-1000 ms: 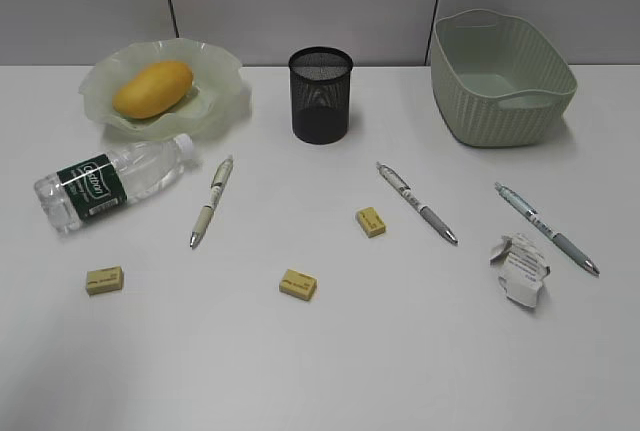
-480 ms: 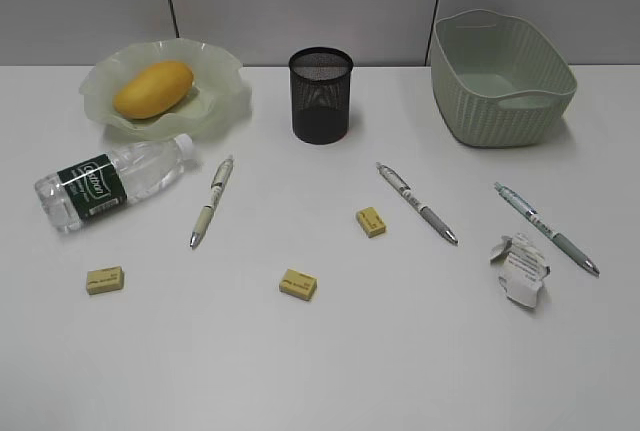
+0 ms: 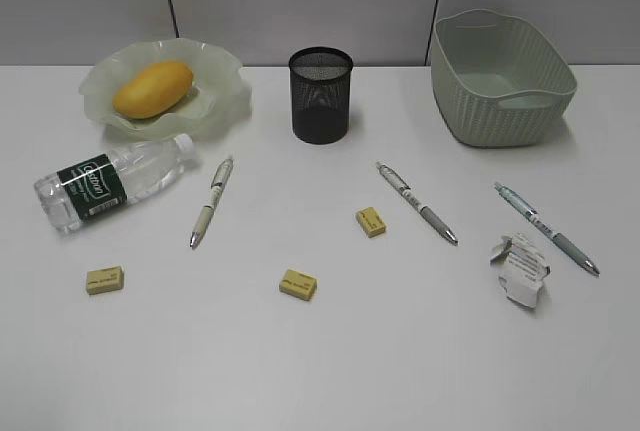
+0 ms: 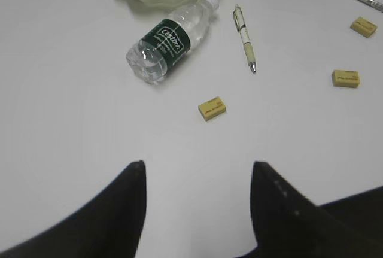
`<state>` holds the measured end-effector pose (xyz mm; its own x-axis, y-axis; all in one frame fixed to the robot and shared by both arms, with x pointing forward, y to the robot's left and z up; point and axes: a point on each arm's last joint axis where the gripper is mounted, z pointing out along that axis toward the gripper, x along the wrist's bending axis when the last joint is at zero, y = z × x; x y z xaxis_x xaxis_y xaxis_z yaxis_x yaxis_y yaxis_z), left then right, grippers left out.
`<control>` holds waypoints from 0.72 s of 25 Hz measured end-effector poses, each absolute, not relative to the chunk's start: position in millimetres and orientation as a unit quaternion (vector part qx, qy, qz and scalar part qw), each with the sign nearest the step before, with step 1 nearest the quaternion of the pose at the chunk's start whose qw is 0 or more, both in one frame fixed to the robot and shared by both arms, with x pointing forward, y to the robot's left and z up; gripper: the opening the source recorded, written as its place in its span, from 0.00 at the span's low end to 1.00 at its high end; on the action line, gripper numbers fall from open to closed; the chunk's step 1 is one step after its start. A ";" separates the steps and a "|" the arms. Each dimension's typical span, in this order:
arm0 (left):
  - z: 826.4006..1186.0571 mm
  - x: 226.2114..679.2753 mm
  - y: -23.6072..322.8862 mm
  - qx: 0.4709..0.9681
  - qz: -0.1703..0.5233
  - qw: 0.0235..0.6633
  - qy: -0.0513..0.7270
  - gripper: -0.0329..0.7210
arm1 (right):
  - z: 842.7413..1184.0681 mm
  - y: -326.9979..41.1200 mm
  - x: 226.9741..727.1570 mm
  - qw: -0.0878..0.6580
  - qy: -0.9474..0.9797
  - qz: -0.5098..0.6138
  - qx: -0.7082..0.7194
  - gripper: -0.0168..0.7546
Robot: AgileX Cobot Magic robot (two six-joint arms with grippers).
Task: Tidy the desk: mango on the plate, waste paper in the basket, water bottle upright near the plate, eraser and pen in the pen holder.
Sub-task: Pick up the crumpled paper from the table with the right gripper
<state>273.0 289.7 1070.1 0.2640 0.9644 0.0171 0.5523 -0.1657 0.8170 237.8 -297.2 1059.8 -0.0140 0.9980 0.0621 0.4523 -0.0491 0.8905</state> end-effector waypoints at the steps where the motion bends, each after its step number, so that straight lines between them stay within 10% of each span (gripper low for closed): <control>1: 1069.1 272.6 289.5 0.708 0.280 0.360 0.539 0.61 | 1064.3 -297.0 239.9 0.346 0.597 0.389 0.611 0.73; 10: 1057.4 271.2 289.9 0.704 0.247 0.341 0.572 0.61 | 1109.6 -293.0 307.7 0.286 0.639 0.331 0.633 0.73; 18: 1057.3 271.2 289.9 0.703 0.246 0.341 0.573 0.61 | 1079.0 -287.4 393.5 0.200 0.661 0.273 0.670 0.73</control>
<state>271.2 289.9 1057.3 0.2218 0.9741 -0.0447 0.6385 -0.1104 0.7617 393.5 -287.4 1079.0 -0.0231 0.9946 0.1014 0.7768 -0.0460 0.6280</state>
